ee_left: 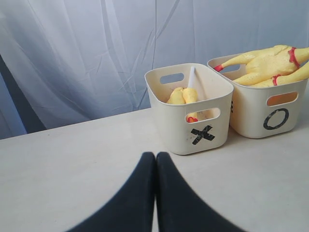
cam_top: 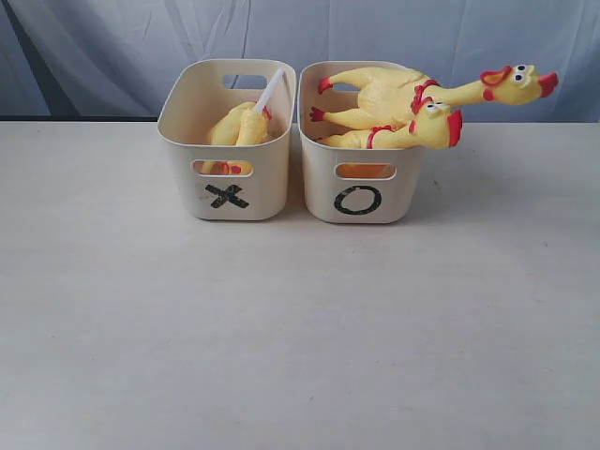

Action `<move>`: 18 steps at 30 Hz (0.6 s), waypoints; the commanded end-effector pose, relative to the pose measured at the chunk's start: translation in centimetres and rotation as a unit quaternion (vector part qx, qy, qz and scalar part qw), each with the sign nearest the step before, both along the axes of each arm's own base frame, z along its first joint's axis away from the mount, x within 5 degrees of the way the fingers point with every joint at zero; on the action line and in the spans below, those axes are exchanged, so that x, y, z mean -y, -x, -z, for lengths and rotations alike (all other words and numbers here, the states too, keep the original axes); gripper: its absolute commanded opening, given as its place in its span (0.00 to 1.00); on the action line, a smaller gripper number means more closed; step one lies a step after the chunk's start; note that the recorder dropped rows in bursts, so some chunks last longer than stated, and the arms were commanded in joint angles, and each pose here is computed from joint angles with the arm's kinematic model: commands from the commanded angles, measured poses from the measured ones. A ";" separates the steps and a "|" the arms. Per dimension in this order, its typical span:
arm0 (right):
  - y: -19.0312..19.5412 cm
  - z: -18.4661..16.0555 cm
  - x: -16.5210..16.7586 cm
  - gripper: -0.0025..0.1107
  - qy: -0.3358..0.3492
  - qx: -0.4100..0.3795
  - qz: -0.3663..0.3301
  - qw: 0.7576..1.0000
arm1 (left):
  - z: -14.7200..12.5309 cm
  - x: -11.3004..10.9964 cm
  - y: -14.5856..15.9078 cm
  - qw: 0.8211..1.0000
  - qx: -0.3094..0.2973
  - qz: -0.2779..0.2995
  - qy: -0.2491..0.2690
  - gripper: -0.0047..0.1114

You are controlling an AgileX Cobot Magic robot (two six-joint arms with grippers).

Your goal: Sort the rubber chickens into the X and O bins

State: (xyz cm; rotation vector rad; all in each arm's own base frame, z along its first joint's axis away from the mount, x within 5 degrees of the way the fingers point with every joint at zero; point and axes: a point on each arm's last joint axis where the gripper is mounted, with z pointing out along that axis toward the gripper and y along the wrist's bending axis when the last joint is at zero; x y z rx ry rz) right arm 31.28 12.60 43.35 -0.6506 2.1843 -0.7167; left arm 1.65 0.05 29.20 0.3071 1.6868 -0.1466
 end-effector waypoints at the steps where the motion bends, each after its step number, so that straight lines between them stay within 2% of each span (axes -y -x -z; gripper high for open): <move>1: 1.6 -2.6 3.3 0.02 -0.068 0.045 0.057 0.995 | 0.1 0.0 0.0 1.000 0.002 -0.003 0.001 0.04; 4: 4.5 -4.4 6.2 0.02 -0.134 0.059 0.076 0.986 | 0.1 0.0 0.0 1.000 0.002 -0.003 0.001 0.04; 8: 8.1 -6.0 7.6 0.02 -0.186 0.128 0.024 0.974 | 0.1 0.0 0.0 1.000 0.003 -0.004 -0.001 0.04; 10: 11.1 -6.3 7.9 0.02 -0.236 0.174 -0.031 0.956 | 0.0 0.0 -0.1 1.000 0.011 -0.003 0.002 0.04; 15: 14.8 -4.2 7.7 0.02 -0.318 0.221 -0.109 0.916 | -1.2 0.1 -0.1 0.997 0.074 0.000 0.014 0.04; 18: 16.4 -2.7 7.7 0.02 -0.358 0.246 -0.141 0.890 | -1.4 0.1 -0.1 0.996 0.085 0.000 0.013 0.04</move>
